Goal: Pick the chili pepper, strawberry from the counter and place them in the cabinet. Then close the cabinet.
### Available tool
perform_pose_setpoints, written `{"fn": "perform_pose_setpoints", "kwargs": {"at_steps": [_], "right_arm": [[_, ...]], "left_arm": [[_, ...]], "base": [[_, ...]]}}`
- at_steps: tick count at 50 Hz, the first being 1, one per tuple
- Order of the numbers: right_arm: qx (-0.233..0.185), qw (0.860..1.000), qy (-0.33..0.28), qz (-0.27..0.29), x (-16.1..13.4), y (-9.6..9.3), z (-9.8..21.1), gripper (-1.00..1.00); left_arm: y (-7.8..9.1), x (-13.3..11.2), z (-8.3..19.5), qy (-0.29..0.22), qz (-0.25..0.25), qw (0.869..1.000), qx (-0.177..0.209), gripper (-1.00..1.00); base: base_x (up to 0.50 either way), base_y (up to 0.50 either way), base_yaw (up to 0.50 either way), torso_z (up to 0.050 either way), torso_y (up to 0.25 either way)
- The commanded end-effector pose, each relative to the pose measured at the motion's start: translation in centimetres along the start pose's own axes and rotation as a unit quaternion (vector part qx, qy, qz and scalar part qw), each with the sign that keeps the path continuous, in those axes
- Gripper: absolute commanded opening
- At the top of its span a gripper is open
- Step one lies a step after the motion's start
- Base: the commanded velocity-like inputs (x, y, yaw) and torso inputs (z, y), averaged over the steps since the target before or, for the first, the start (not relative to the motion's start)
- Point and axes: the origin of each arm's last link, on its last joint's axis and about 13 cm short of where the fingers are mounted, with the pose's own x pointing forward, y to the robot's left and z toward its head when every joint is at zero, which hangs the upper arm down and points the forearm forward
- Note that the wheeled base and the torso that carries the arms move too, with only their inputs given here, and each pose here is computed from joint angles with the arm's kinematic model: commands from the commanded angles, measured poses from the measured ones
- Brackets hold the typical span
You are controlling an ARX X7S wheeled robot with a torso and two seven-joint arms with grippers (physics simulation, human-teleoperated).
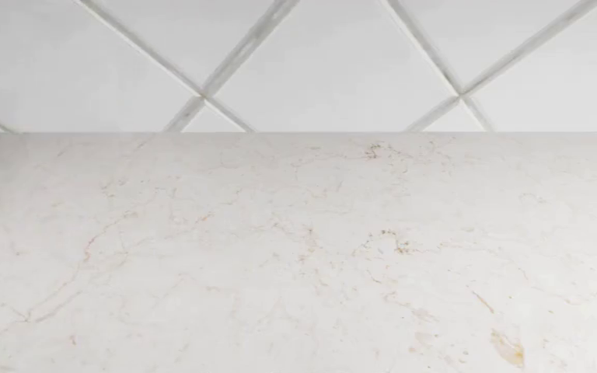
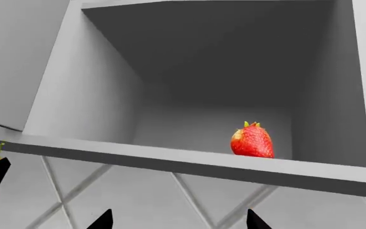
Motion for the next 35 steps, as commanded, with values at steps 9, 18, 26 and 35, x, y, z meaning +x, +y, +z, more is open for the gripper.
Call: {"fn": "perform_pose_setpoints", "kwargs": {"at_steps": [9, 18, 26, 35], "right_arm": [[0.015, 1.0, 0.011, -0.001, -0.3, -0.4, -1.3, 1.0], [0.032, 0.999, 0.013, -0.001, -0.7, -0.9, -2.2, 1.0], [0.046, 0.999, 0.019, -0.002, -0.9, -1.4, -3.3, 1.0], [0.059, 0.998, 0.025, -0.002, -0.9, -1.8, -4.3, 1.0]], "left_arm": [[-2.7, 2.9, 1.3, -0.016, -0.044, 0.998, -0.034, -1.0], [-3.0, 6.4, 3.2, -0.044, -0.035, 0.997, -0.053, -1.0], [-3.3, 9.6, 4.1, -0.057, -0.025, 0.997, -0.037, -1.0], [-3.2, 13.4, 3.6, -0.043, -0.005, 0.999, -0.004, -1.0]], "base": [[0.0, 0.0, 0.0, 0.0, 0.0], [0.0, 0.0, 0.0, 0.0, 0.0], [0.0, 0.0, 0.0, 0.0, 0.0], [0.0, 0.0, 0.0, 0.0, 0.0]]}}
